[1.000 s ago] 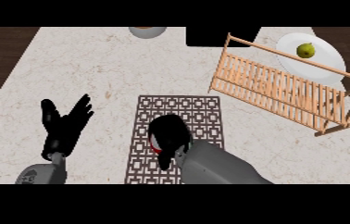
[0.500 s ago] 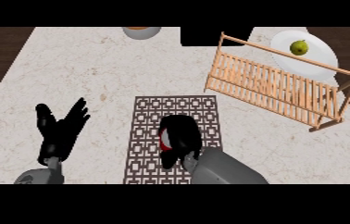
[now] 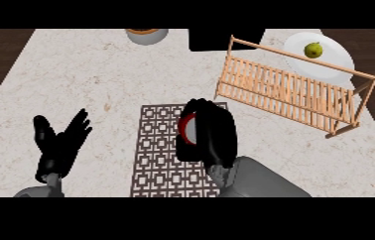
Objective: Pick the can from the placemat and place it in the tiered shelf
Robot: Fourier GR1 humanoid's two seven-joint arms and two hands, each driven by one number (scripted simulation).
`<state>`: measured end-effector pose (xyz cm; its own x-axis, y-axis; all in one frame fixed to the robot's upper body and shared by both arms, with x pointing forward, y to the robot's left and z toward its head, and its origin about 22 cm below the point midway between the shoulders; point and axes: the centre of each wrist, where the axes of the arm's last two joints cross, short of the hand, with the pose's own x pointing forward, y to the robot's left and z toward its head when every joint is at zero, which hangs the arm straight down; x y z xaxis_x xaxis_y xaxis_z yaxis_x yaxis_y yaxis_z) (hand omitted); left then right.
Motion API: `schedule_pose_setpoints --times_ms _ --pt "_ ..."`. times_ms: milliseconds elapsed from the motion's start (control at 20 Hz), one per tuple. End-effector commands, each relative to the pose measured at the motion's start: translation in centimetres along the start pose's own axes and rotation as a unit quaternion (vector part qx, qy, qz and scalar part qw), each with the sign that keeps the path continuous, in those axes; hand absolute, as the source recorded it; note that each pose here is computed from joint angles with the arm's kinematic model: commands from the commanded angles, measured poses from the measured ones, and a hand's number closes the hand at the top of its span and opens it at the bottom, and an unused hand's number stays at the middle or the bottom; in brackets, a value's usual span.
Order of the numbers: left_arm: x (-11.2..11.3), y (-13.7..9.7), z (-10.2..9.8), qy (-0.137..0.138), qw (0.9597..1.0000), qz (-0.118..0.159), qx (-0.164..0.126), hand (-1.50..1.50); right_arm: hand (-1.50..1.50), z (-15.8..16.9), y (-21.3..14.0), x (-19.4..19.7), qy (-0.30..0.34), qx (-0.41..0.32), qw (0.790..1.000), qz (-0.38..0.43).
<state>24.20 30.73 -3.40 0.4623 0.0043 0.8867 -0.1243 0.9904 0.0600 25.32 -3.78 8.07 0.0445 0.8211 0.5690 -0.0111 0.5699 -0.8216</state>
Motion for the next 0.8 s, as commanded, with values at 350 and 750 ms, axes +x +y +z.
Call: schedule_pose_setpoints --times_ms 350,750 --pt "-0.7 0.9 0.8 0.002 1.0 -0.001 0.006 0.0 1.5 3.7 -12.2 5.3 0.057 -0.174 0.983 -0.028" --pt "1.1 -0.1 0.1 -0.005 0.9999 -0.004 -0.009 0.0 1.5 2.4 -20.4 4.9 0.086 -0.235 0.967 -0.042"
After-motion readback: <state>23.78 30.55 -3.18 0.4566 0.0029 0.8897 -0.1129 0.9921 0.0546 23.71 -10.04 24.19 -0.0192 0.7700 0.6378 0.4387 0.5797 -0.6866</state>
